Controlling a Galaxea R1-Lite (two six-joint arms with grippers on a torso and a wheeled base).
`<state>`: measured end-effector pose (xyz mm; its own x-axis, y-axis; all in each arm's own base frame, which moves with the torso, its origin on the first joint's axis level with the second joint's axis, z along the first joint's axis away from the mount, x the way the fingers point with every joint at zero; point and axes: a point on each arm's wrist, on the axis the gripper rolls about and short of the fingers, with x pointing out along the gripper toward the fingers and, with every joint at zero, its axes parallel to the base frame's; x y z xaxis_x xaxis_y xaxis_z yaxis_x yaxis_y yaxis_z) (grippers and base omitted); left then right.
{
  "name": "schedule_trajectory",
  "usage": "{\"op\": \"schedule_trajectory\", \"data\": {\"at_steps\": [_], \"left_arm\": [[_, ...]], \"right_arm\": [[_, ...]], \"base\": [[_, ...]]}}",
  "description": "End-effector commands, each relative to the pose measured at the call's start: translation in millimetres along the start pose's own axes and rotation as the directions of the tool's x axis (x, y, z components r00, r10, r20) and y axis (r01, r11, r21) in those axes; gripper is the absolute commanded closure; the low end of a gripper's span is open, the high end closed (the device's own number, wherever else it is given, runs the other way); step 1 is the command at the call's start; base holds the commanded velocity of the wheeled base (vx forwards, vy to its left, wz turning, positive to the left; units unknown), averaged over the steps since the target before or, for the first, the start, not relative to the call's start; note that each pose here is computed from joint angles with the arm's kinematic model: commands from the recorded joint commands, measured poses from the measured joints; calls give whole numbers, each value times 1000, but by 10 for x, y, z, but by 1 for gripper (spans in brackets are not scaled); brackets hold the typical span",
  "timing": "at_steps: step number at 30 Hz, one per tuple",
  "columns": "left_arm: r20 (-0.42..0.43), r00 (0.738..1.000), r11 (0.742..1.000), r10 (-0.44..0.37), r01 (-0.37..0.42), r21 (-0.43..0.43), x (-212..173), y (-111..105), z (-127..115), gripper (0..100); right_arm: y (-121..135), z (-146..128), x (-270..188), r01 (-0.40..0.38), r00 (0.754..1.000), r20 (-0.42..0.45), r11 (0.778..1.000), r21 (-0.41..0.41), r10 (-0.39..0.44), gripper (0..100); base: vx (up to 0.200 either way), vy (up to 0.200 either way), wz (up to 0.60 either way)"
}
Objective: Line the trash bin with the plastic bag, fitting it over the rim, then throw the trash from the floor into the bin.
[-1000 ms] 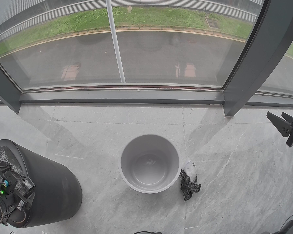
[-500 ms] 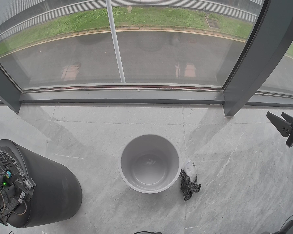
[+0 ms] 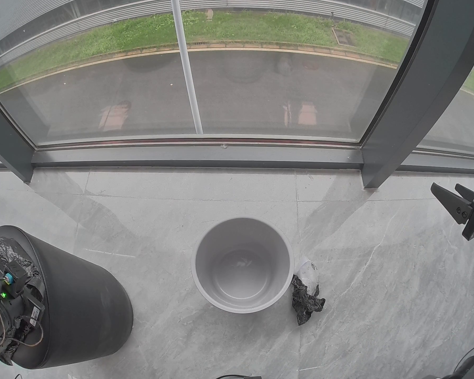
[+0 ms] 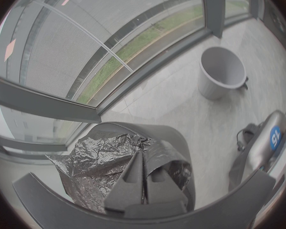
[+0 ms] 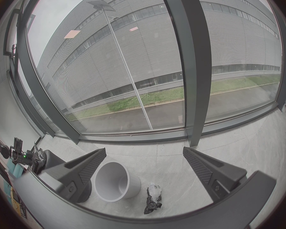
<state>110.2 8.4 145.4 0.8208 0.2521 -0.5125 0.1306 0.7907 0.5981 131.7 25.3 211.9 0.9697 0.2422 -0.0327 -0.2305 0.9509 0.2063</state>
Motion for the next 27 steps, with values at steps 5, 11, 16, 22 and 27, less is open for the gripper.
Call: {"op": "schedule_trajectory", "data": {"at_steps": [5,11,16,22,27], "left_arm": [[362,932,732,4,244,-636,-307,367,482,100],[457,875,332,159,388,-860,-379,672,858,100],[570,820,252,57,540,-803,-454,618,1216,100],[655,742,214,-141,669,-712,-606,382,1656,100],[645,747,234,-159,663,-711,-612,113,2008,100]], "right_arm": [[-13,-60,44,6,1000,-31,1000,-4,-6,0],[103,-49,29,-51,998,-23,999,-4,51,0],[358,-56,194,-85,996,-36,996,14,85,0],[870,-67,633,-134,989,-50,990,45,136,0],[1210,-147,789,-213,972,-93,976,33,216,0]], "base": [[0,0,0],[0,0,0],[0,0,0],[0,0,0],[0,0,0]]}}
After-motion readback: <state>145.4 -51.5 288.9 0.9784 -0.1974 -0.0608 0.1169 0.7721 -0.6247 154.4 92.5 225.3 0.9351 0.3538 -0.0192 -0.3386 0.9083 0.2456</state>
